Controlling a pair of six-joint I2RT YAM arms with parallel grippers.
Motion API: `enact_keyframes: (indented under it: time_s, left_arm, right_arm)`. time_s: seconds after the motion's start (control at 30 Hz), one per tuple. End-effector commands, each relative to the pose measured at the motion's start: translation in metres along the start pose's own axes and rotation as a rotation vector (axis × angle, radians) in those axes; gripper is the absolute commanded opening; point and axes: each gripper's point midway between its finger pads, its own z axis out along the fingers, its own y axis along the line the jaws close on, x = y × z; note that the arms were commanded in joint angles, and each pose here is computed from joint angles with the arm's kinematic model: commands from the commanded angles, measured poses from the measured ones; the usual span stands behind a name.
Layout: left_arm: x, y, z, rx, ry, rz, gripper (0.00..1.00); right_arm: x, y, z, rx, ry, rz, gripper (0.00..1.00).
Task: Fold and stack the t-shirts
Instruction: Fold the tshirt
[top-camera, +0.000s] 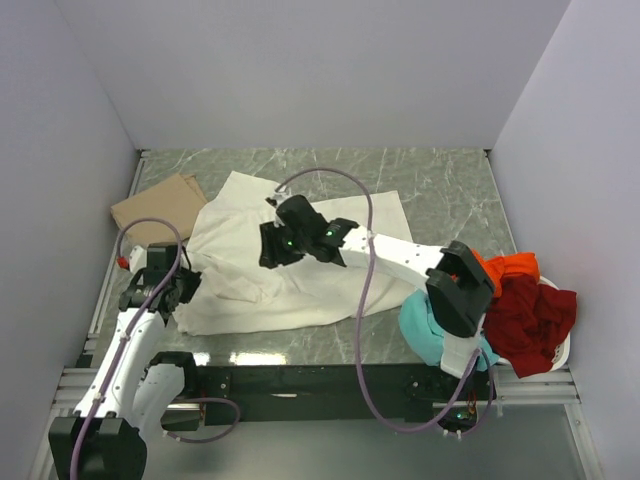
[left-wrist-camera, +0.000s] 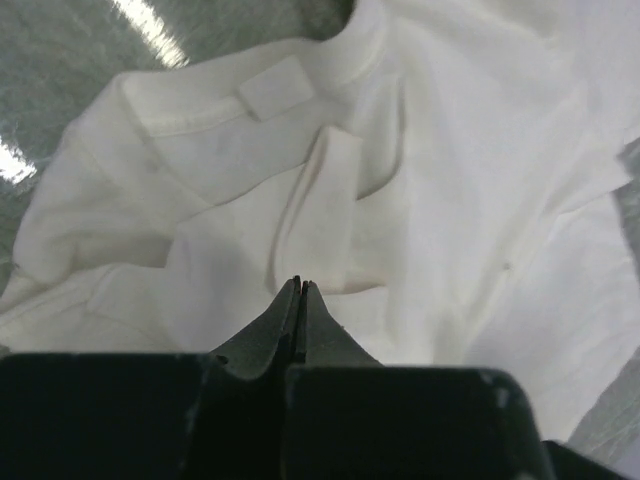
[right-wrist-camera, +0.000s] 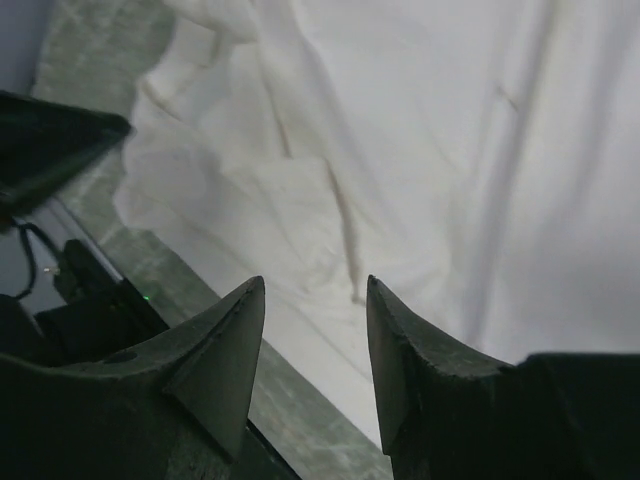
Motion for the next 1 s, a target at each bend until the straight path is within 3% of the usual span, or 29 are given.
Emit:
enact_keyframes:
  time_s: [0.0,0.33,0.63,0.97]
  left_arm:
    - [0.019,0.013,0.014,0.002,0.054,0.026,0.00]
    - [0.029,0.031,0.029,-0.073,0.080,0.045,0.00]
    - [0.041,0.037,0.033,-0.071,0.116,0.041,0.00]
    - [0.045,0.040,0.034,-0.079,0.131,0.032,0.00]
  right_arm:
    - [-0.007,0.031,0.027,-0.131,0.004,-0.063,0.52]
    - [0.011,0.049,0.092,-0.179,0.086,-0.113,0.51]
    - [0.033,0.038,0.114,-0.159,0.128,-0.129,0.51]
    - [0.024,0.041,0.128,-0.156,0.105,-0.148,0.51]
